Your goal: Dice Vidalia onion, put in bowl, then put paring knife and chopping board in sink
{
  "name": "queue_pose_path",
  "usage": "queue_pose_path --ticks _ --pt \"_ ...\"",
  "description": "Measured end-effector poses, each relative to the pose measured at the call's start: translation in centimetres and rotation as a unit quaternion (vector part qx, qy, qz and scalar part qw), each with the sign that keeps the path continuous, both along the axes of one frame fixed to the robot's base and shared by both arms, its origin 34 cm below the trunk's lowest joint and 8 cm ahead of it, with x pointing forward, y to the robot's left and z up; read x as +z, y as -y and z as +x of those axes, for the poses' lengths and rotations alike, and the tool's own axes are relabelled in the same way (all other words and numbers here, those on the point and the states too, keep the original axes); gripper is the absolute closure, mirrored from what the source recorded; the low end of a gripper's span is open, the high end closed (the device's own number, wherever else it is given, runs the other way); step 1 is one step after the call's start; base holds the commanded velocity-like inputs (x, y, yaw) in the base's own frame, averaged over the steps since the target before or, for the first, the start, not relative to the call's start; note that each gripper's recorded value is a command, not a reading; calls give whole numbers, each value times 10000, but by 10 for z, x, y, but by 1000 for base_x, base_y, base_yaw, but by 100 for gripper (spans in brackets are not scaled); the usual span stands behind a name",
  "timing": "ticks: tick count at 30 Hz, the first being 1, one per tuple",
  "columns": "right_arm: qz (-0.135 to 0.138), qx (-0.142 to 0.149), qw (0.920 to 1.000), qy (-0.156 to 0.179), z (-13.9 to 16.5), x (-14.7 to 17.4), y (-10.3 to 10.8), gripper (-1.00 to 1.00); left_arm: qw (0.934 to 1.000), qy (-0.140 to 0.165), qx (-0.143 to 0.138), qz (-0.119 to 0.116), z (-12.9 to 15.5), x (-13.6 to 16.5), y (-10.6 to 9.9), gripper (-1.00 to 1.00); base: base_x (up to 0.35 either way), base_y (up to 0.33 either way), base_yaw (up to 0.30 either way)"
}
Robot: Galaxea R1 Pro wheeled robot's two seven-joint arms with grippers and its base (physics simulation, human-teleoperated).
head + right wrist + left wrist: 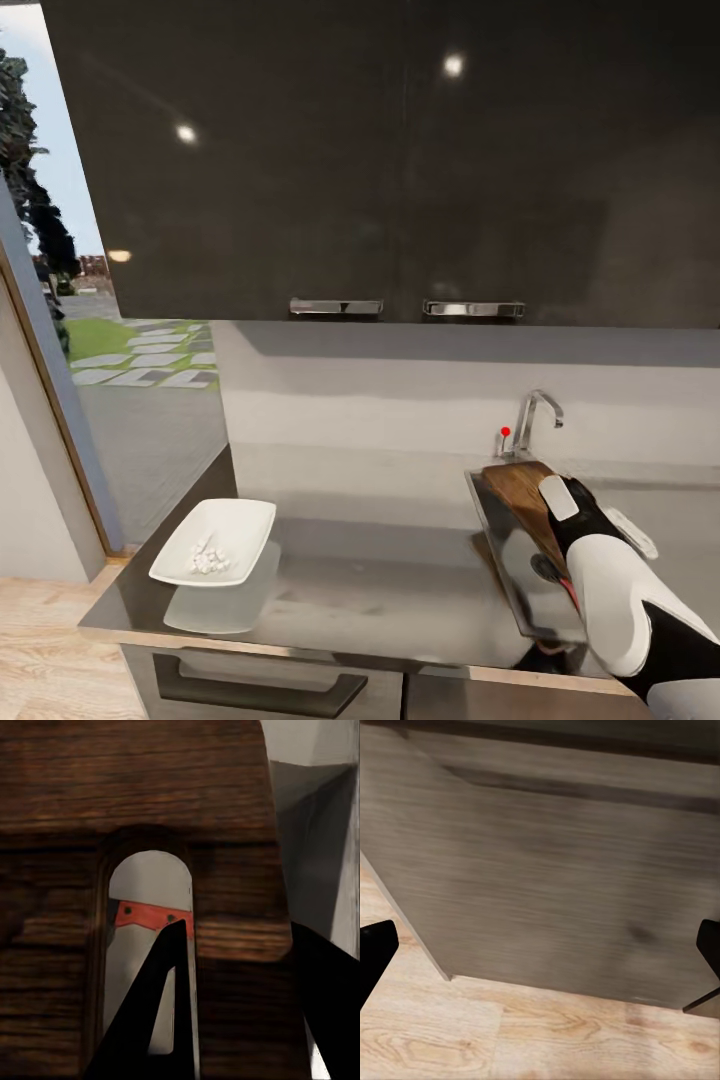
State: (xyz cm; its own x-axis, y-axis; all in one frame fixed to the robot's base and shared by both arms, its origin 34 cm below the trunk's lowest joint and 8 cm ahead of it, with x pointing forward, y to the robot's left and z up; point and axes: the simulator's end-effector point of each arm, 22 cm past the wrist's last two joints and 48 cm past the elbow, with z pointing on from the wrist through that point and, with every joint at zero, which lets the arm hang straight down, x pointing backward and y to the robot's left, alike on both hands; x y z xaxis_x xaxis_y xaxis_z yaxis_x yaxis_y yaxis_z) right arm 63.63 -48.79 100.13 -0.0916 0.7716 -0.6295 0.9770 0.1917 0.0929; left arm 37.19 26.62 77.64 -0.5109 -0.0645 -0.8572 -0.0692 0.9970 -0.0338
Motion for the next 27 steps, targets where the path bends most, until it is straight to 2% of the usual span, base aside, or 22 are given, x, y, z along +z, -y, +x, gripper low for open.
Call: queue_pose_path --ticks 3,15,23,27 --pt "-11 -177 9998 16 -5 -2 3 100 10000 -4 1 1 0 0 0 -100 0 0 0" --pt "-114 -747 9967 -298 -32 -6 3 100 10000 -15 -1 -1 -1 -1 0 -100 2 0 0" --pt "-104 -823 9953 -499 -40 -14 1 100 10000 -49 -1 0 -3 -3 0 -100 188 -103 0" --pt "-97 -787 9951 -595 -41 -23 -1 100 10000 -80 -2 2 -4 -4 0 -100 44 -27 0"
